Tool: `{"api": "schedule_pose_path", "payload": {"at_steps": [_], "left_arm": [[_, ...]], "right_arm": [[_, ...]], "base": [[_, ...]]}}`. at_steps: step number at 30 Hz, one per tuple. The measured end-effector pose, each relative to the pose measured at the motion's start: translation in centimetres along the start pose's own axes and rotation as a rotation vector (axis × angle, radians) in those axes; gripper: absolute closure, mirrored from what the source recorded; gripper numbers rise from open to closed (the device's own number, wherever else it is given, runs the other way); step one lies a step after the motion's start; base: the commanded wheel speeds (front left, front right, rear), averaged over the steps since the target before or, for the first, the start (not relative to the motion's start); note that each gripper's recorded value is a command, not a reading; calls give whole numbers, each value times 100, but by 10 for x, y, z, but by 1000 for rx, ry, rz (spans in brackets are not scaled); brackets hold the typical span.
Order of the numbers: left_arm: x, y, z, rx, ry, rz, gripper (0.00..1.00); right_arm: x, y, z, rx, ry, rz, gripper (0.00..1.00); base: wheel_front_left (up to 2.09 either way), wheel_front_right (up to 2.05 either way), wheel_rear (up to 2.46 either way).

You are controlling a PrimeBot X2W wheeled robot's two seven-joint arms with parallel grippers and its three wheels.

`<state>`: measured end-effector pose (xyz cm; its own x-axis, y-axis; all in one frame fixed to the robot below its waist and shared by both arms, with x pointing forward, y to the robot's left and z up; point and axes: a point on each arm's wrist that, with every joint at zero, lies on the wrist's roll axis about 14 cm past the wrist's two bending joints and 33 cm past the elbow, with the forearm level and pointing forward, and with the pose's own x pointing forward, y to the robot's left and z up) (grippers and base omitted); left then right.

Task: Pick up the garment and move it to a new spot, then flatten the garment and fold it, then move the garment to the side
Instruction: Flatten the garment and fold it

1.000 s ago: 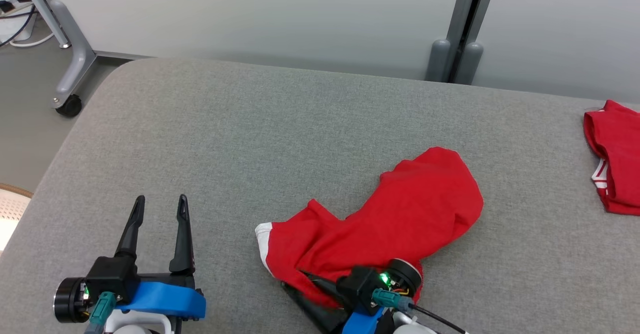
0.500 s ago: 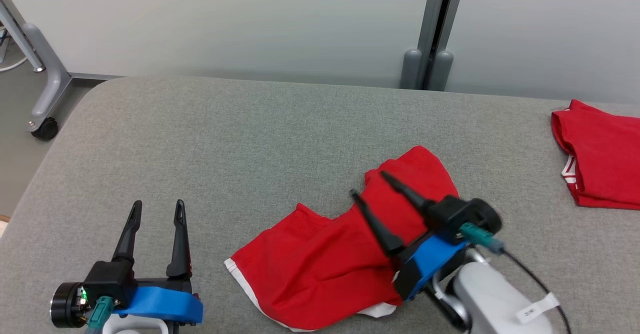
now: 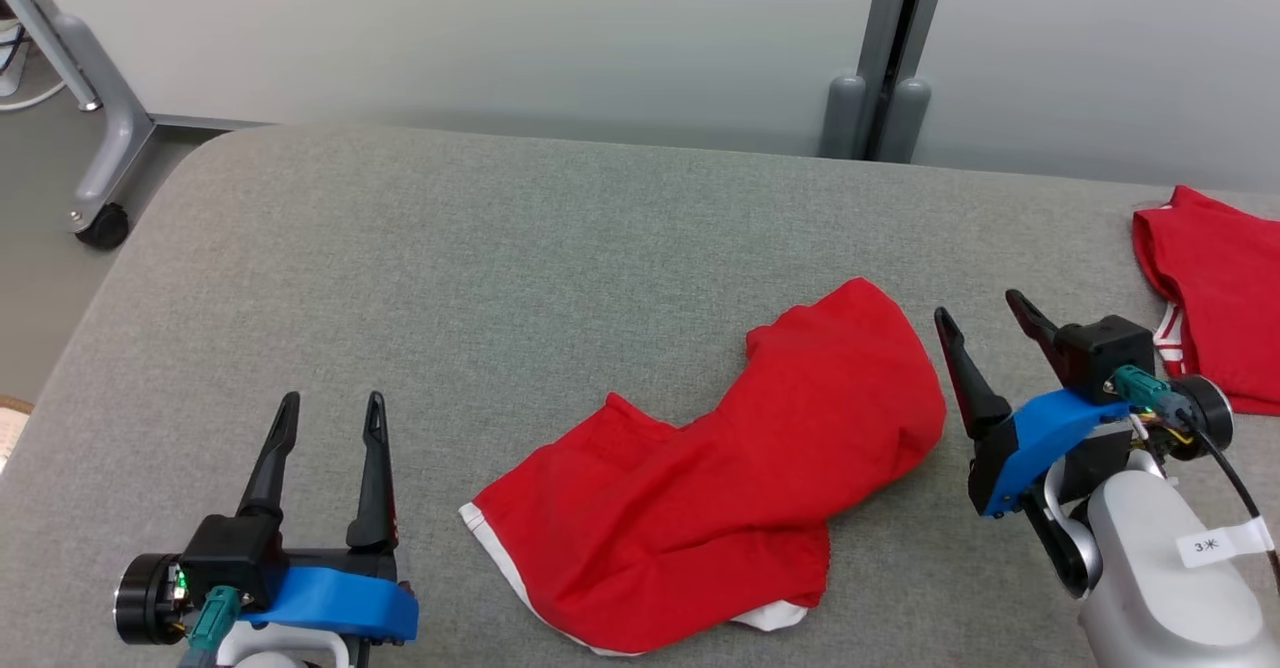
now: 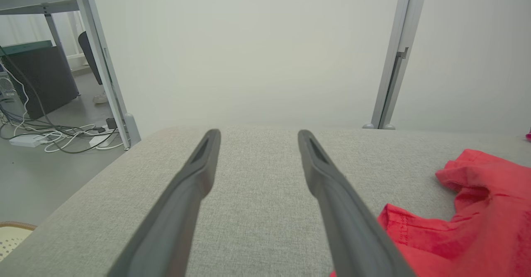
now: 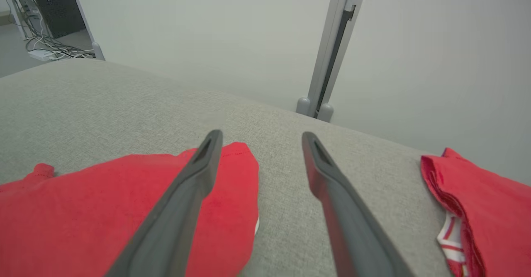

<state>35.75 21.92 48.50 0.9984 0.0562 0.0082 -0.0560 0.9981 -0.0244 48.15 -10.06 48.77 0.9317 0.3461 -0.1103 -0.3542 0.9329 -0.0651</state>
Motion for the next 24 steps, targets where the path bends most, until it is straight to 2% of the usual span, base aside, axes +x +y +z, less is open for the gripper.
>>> {"api": "schedule_pose_path", "payload": {"at_steps": [9, 15, 19, 20, 22, 24], "left_arm": [[-1, 11, -4, 0, 16, 37, 0], [-4, 16, -7, -6, 24, 54, 0], [-4, 15, -6, -9, 22, 55, 0], [-4, 15, -6, -10, 21, 54, 0], [-4, 14, -6, -13, 20, 51, 0], [-2, 12, -6, -14, 20, 47, 0]], "right_arm": [[5, 17, -74, 31, 287, 33, 0], [-2, 29, -107, 41, 423, 60, 0], [-3, 33, -112, 59, 460, 63, 0], [-5, 34, -114, 64, 467, 63, 38], [-5, 35, -113, 75, 470, 62, 98], [-3, 35, -109, 94, 446, 58, 100]], "base": [[0, 0, 0], [0, 0, 0], [0, 0, 0], [0, 0, 0], [0, 0, 0], [0, 0, 0]]}}
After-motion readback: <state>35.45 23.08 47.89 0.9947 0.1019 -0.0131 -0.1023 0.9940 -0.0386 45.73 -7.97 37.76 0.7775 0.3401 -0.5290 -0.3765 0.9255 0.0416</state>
